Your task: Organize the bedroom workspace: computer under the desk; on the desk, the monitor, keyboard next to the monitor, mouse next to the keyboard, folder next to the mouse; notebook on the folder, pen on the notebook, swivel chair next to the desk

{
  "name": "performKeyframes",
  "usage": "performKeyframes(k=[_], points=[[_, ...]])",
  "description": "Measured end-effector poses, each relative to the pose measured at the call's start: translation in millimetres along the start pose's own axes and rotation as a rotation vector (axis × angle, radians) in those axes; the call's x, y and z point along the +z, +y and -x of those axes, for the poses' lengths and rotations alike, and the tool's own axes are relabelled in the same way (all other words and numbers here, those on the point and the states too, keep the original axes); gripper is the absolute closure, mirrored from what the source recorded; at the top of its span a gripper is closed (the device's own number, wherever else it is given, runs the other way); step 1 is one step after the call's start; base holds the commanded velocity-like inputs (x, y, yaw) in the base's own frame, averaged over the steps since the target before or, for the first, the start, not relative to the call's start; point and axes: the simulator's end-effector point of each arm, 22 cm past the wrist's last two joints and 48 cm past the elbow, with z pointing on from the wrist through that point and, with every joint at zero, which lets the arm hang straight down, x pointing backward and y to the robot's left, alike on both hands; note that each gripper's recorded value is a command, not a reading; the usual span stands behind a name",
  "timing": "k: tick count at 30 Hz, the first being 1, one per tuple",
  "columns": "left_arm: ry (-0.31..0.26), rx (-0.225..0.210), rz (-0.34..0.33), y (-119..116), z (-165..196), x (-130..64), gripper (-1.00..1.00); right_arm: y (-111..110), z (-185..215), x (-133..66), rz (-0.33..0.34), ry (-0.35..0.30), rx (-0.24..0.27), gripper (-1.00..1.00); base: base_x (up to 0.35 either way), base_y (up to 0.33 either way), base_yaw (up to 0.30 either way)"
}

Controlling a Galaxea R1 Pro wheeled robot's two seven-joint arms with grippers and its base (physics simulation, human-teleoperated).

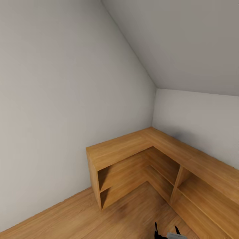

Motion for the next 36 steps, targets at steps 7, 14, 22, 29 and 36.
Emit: performKeyframes(k=[7,14,22,29,36], points=[[0.009,0.004,0.0,0.3,-3.2,-0.5,-1.0,0.8,-4.4,-1.1,0.001,0.011,-0.001,-1.0,0.018,0.0,-0.169],[0.018,0.008,0.0,0.9,-6.9,-1.3,-1.0,2.0,-8.7,-2.4,0.002,0.022,-0.002,-1.0,0.004,0.0,-0.142],[0.031,0.013,0.0,1.1,-11.6,-2.3,-1.0,2.4,-13.8,-3.7,0.002,0.034,-0.004,-1.0,0.001,0.0,-0.047],[0.041,0.017,0.002,2.3,-15.5,-3.1,-1.0,2.3,-18.3,-4.8,0.002,0.044,-0.006,-1.0,0.0,0.0,-0.005],[0.046,0.02,0.004,3.6,-18.4,-3.8,-1.0,1.7,-23.0,-6.0,0.004,0.054,-0.01,-1.0,0.001,0.0,-0.054]])
